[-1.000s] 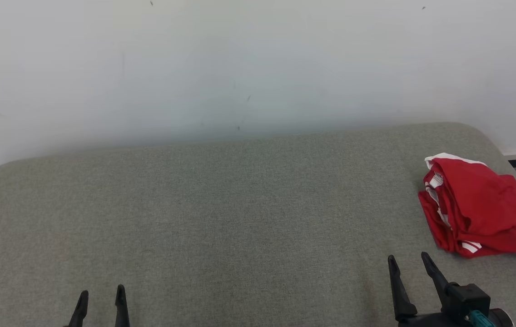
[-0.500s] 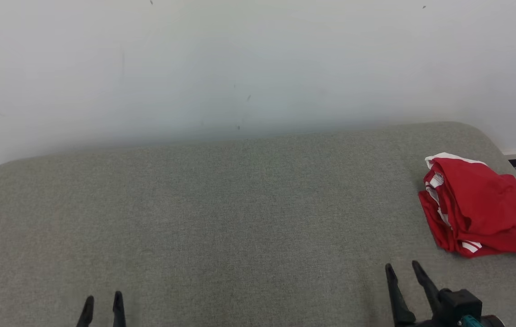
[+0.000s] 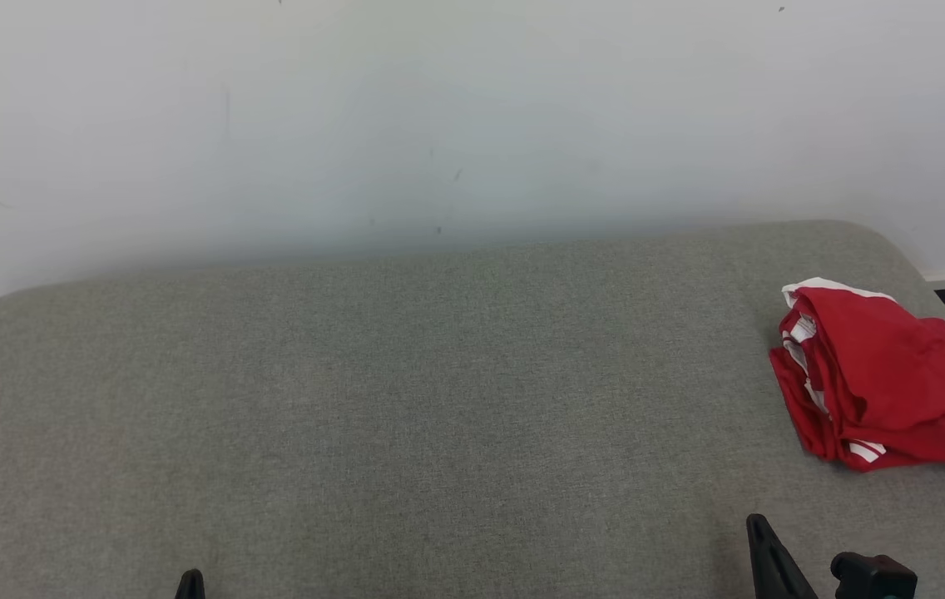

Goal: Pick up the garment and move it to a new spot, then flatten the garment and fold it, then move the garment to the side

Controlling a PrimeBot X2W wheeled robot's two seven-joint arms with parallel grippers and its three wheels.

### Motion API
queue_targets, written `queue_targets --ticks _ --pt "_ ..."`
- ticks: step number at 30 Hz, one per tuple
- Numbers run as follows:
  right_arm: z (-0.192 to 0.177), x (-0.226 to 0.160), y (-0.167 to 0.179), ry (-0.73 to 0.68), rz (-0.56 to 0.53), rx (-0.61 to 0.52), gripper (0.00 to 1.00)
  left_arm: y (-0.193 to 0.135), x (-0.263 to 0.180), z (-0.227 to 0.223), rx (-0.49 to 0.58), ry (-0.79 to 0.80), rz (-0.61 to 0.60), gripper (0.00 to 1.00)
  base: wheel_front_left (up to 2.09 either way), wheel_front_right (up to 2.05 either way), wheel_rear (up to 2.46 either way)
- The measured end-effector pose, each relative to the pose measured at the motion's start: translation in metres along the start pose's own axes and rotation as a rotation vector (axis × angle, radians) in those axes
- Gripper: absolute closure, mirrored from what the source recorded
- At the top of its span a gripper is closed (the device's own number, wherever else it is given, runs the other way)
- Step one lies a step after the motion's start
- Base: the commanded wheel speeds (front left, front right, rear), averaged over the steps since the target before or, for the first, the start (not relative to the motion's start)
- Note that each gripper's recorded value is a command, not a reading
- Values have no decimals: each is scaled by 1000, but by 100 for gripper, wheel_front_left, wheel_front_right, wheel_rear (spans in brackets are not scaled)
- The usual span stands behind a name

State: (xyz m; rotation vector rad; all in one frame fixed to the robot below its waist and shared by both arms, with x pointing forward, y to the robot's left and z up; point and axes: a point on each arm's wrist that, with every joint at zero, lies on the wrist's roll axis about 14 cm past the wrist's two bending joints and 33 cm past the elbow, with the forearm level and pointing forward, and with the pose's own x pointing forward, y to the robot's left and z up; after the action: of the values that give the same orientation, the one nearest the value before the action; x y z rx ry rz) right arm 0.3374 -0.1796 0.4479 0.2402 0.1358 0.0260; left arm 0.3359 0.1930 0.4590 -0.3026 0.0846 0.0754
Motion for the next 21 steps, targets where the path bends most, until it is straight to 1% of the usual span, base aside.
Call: queue_targets --ticks 8,21 --pt "6 3 -4 -13 -27 146 100 1 5 4 -146 4 14 100 0 0 0" --pt "17 10 -9 -33 -50 362 100 1 12 8 -348 15 25 100 0 0 0"
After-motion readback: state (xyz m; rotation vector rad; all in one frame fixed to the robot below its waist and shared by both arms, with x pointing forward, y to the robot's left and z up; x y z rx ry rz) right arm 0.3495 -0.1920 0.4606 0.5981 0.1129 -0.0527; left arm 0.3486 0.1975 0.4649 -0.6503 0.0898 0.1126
